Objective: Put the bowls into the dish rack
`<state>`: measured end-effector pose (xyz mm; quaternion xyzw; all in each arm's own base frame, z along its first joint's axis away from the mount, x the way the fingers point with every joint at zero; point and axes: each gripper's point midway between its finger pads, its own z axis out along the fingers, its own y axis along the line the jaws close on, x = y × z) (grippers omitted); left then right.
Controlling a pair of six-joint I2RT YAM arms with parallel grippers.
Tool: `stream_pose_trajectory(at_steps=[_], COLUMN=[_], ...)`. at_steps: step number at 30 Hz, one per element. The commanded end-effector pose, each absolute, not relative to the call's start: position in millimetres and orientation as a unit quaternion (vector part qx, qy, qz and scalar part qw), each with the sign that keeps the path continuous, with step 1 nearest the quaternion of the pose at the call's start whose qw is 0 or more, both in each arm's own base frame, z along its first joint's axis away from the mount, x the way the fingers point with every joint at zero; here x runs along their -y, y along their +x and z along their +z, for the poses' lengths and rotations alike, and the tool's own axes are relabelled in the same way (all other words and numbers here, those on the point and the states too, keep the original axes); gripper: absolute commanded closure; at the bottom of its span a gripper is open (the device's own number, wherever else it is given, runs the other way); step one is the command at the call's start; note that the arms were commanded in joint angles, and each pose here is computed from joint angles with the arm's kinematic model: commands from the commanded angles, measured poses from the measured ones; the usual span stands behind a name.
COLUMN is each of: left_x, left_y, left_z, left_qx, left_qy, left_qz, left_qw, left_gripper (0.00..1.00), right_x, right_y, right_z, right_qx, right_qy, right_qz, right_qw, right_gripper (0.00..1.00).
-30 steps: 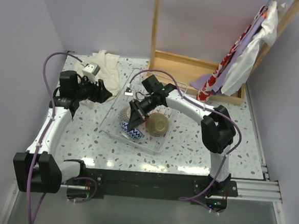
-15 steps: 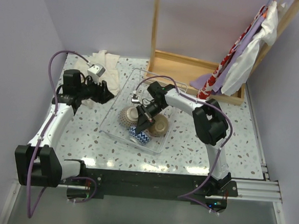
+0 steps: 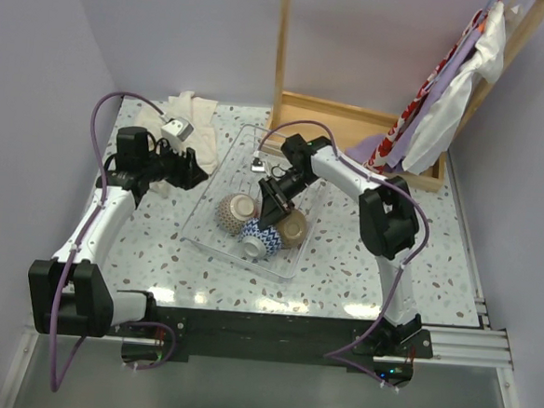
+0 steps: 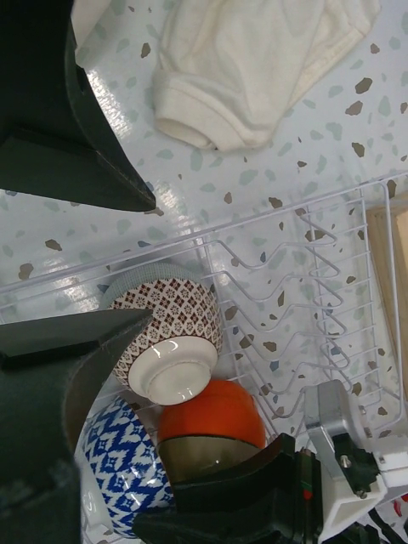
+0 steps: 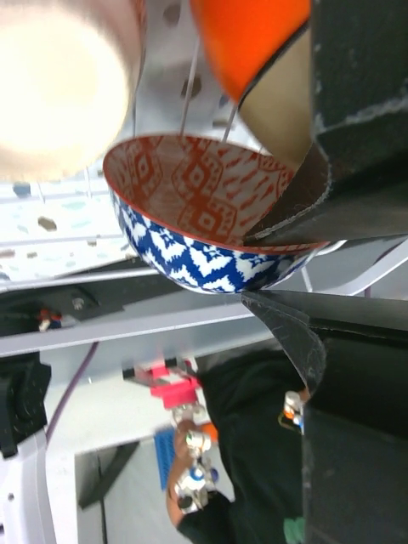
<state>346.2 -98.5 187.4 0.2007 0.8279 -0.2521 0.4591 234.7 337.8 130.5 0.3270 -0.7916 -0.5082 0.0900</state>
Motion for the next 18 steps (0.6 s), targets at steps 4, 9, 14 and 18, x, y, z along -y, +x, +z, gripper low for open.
stream_pose_trajectory(at_steps=[4,9,14,18], left_x=[102.7,103.0,103.6,102.6], left_y=[351.3,350.7,349.0,350.8], left_z=[200.6,202.3,208.6,219.1], left_qx=[-0.809,-0.805,-0.799,-0.791], left_qy=[0.221,0.219,0.221,0.226], left_qz=[-0.255,-0.255,-0.254,-0.247], left_qw=[0.482,0.489,0.499,0.512], left_gripper=[0.46,0.46,0.46,0.45], right_x=[-325.5,-316.4,-315.3,-310.8], right_y=[270.5,289.8,305.2,309.1], right_z=[135.5,141.8,172.6,187.2], right_qx=[0.825,0.836,0.821,0.809], right_qy=[0.385,0.408,0.425,0.442], right_qz=[-0.413,-0.357,-0.334,-0.319], right_qw=[-0.028,-0.091,-0.182,-0.22], right_gripper=[0.68,0.66,0.55,0.5])
